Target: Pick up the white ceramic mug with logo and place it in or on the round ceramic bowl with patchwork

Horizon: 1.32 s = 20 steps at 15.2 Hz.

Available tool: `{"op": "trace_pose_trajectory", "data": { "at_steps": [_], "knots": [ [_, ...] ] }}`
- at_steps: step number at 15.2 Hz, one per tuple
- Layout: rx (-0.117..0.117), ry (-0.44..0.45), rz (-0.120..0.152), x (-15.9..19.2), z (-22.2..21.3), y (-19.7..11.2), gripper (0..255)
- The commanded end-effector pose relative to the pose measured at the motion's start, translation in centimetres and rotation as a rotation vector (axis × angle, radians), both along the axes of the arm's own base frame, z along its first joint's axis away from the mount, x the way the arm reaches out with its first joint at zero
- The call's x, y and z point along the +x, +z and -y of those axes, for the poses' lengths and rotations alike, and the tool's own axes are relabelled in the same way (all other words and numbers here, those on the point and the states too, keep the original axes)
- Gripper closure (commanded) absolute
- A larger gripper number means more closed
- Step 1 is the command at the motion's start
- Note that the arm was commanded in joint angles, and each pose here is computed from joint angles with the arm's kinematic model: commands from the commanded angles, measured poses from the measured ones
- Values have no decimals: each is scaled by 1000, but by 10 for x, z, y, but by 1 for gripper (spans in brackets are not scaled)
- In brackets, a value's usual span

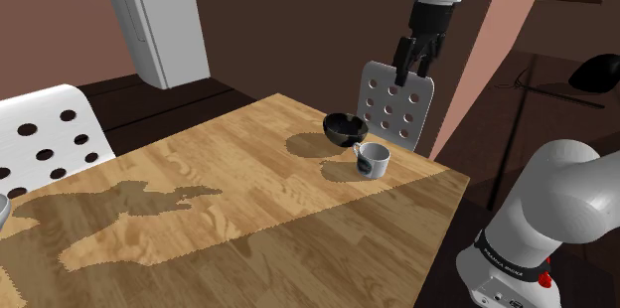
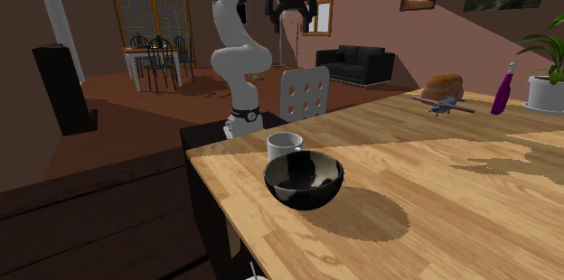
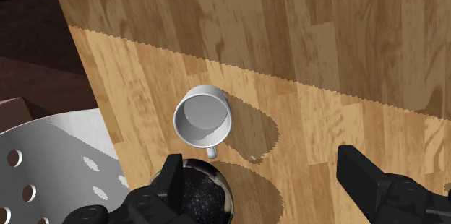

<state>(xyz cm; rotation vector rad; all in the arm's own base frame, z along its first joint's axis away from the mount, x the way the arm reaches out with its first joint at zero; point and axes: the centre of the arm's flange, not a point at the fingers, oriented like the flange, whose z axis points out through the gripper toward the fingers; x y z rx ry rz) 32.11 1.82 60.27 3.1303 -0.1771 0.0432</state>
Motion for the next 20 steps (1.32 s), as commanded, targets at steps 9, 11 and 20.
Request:
{"op": "trace_pose_trajectory", "data": {
  "at_steps": [9, 11, 20],
  "knots": [
    [-15, -1, -9, 32, 4, -101, 0],
    [-19, -1, -11, 39, 5, -126, 0],
    [-36, -2, -22, 73, 12, -240, 0]
  ]
}}
